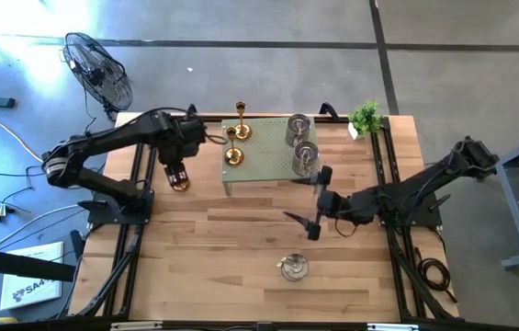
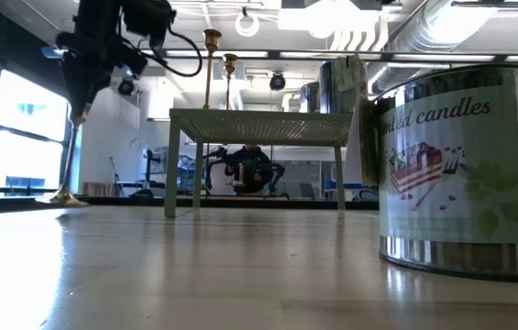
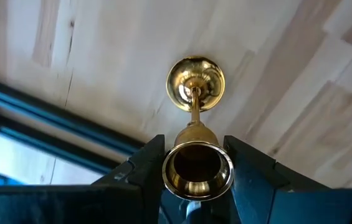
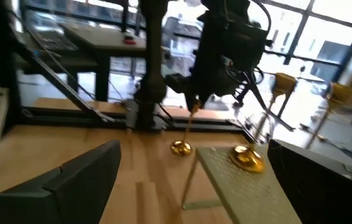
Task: Pick & Place candle stick holders
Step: Put the gold candle holder on the shelf
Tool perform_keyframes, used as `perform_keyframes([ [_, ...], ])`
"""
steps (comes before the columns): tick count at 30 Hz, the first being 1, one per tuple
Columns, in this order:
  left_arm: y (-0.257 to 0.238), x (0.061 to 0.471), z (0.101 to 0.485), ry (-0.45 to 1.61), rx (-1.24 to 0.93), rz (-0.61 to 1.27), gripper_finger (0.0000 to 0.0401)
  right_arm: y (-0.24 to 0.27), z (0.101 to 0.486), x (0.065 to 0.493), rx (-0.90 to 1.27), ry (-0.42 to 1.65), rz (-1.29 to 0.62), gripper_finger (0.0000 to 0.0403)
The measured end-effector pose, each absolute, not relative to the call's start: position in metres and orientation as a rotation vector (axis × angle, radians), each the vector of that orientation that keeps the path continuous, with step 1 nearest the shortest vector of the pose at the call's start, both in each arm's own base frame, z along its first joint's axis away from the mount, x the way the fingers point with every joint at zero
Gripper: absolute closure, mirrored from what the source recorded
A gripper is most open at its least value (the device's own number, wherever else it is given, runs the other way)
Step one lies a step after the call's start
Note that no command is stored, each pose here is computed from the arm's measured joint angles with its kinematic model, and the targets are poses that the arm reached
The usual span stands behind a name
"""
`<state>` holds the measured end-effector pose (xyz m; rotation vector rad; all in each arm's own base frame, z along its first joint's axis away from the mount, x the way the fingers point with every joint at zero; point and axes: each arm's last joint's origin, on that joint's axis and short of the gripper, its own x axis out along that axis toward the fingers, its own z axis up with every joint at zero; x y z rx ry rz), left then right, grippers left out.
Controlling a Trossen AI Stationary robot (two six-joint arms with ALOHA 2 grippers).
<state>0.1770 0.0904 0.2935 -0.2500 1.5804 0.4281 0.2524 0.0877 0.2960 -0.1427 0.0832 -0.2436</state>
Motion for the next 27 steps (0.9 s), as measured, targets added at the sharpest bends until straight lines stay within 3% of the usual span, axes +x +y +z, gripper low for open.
perform_keyframes([
  [7,0.064,0.182,0.323,1.548,-0.226,0.417,0.026,0.102,0.302,0.246,-0.171,0.033,-0.224,0.0003],
  [17,0.025,0.193,0.378,1.319,-0.216,0.303,0.026,0.117,0.302,0.238,-0.176,0.034,-0.234,0.0003],
  [27,-0.006,0.193,0.387,1.299,-0.295,0.178,0.026,0.127,0.302,0.231,-0.177,0.035,-0.247,0.0003],
])
